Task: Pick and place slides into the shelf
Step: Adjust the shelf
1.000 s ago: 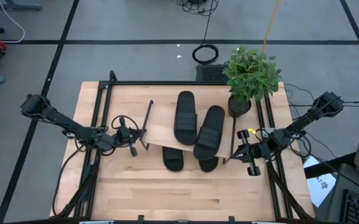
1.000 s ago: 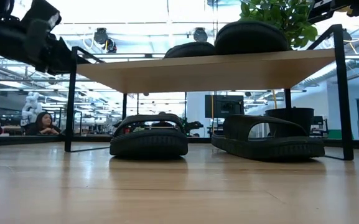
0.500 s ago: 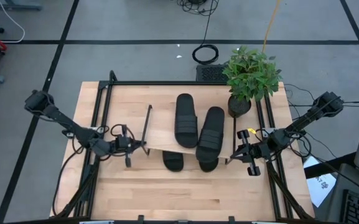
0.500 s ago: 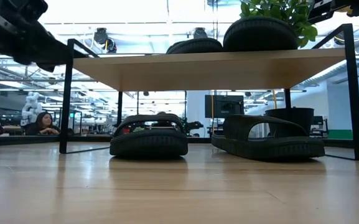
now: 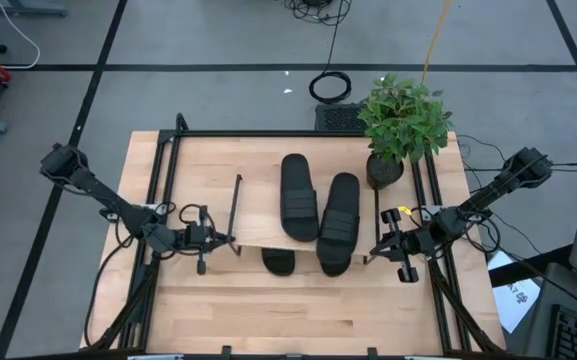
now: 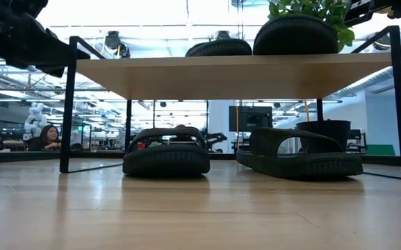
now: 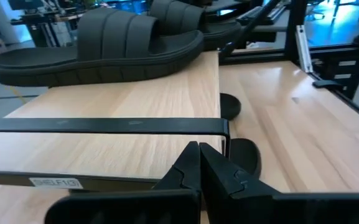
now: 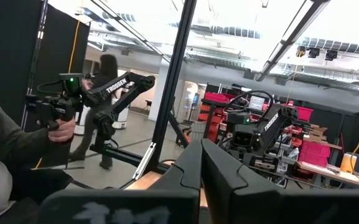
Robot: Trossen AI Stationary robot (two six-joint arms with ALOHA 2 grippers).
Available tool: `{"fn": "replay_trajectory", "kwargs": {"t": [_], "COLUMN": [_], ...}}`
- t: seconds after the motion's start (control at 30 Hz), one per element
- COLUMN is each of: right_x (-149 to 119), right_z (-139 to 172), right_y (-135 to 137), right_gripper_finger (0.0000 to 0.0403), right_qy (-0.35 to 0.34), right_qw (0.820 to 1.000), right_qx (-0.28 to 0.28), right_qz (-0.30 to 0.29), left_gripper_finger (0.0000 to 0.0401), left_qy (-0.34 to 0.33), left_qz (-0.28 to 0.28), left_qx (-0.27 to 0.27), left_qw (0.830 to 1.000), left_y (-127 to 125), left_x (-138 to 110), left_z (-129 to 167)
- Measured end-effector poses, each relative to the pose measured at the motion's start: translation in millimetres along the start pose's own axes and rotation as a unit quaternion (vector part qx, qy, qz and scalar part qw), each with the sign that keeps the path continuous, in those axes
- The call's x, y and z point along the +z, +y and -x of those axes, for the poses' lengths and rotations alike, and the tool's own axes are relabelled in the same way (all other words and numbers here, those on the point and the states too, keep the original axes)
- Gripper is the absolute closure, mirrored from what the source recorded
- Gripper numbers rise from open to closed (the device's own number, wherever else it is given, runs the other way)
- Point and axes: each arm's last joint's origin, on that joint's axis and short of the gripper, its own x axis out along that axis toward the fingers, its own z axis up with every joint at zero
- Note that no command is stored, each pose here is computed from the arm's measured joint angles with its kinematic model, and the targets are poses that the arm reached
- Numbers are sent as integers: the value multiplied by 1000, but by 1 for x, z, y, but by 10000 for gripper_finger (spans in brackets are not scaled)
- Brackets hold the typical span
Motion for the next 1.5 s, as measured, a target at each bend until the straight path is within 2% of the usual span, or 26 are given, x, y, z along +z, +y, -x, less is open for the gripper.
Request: {"fn": "replay_trajectory", "kwargs": {"t": [0.3, 0.57, 0.63, 0.8, 1.0, 1.1, 1.27, 1.5], "right_x": [0, 0, 0, 0, 0, 0, 1, 1], "right_z": [0, 0, 0, 0, 0, 0, 0, 0], "right_y": [0, 0, 0, 0, 0, 0, 0, 0], "right_gripper_finger": [403, 403, 403, 403, 403, 403, 403, 403], "right_qy": [0, 0, 0, 0, 0, 0, -7, -7], "right_qw": [1000, 1000, 1000, 1000, 1000, 1000, 1000, 1000], "right_qx": [0, 1, 1, 0, 1, 0, -2, -2], "right_qz": [-2, -13, -13, -13, -1, 4, -1, -4], "left_gripper_finger": [401, 401, 401, 401, 400, 399, 398, 387], "left_qy": [6, 5, 4, 2, 0, 0, 1, -1], "left_qz": [1, -31, -36, -40, -64, -55, -43, -42], "left_qx": [-74, -103, -100, -40, 5, 0, -47, -48], "left_qw": [997, 994, 994, 998, 998, 998, 998, 998], "left_y": [-5, -11, -11, -8, -5, -5, -8, -8], "left_x": [0, -1, -1, -1, -1, -1, -1, -1], "left_z": [1, 4, 4, 4, 4, 4, 4, 4]}}
